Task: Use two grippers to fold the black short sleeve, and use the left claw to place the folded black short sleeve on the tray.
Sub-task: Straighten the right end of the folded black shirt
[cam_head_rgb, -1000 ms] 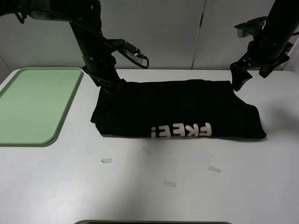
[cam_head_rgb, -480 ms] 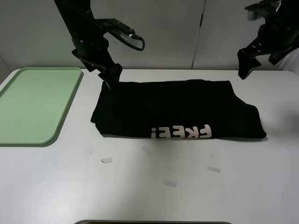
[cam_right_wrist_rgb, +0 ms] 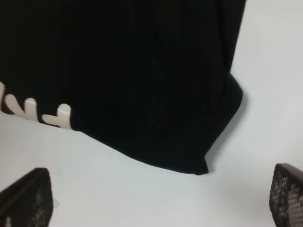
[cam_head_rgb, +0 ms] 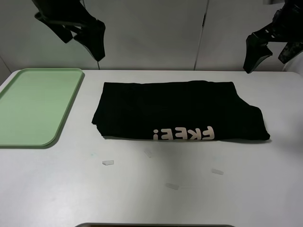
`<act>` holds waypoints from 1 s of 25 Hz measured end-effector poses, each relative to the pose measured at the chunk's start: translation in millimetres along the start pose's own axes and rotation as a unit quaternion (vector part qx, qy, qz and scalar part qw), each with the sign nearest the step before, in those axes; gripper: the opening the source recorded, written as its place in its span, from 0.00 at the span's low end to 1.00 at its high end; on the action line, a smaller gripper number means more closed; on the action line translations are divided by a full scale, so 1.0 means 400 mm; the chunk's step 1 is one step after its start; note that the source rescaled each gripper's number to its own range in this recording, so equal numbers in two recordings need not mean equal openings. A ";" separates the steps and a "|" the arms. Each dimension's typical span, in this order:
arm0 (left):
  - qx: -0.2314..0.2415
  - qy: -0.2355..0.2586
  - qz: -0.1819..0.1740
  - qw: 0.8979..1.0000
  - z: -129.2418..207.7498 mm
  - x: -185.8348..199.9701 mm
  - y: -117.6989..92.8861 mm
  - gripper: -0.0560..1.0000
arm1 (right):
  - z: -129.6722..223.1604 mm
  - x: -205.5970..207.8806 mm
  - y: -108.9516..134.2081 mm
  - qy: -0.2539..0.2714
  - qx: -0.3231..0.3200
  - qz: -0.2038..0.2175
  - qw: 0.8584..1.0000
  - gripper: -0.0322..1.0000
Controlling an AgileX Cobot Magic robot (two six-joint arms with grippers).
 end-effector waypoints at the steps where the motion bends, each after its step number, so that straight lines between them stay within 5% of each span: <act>1: 0.004 -0.012 0.000 1.000 0.008 0.031 0.000 1.00 | 0.000 0.009 0.003 -0.006 -0.007 -0.002 1.000 1.00; 14: 0.035 -0.179 -0.002 0.983 0.185 0.364 0.009 1.00 | 0.076 0.084 0.075 -0.044 -0.042 -0.038 0.997 1.00; 19: 0.037 -0.168 -0.003 0.985 0.297 0.358 0.011 1.00 | 0.118 0.088 0.098 -0.038 -0.043 -0.041 0.997 1.00; 25: 0.053 -0.179 0.001 0.982 0.552 0.281 0.016 1.00 | 0.148 0.073 0.115 -0.025 -0.046 -0.051 0.997 1.00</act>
Point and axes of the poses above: a point on each arm's last joint axis where the gripper is mounted, x pointing back along that axis away from the gripper, y along the wrist's bending axis when the last joint is at zero, z = x × y, the point moved 2 cm from there along -x, pointing out along that axis toward the gripper, and after that the axes turned 14 degrees about x, right-handed, at the moved point
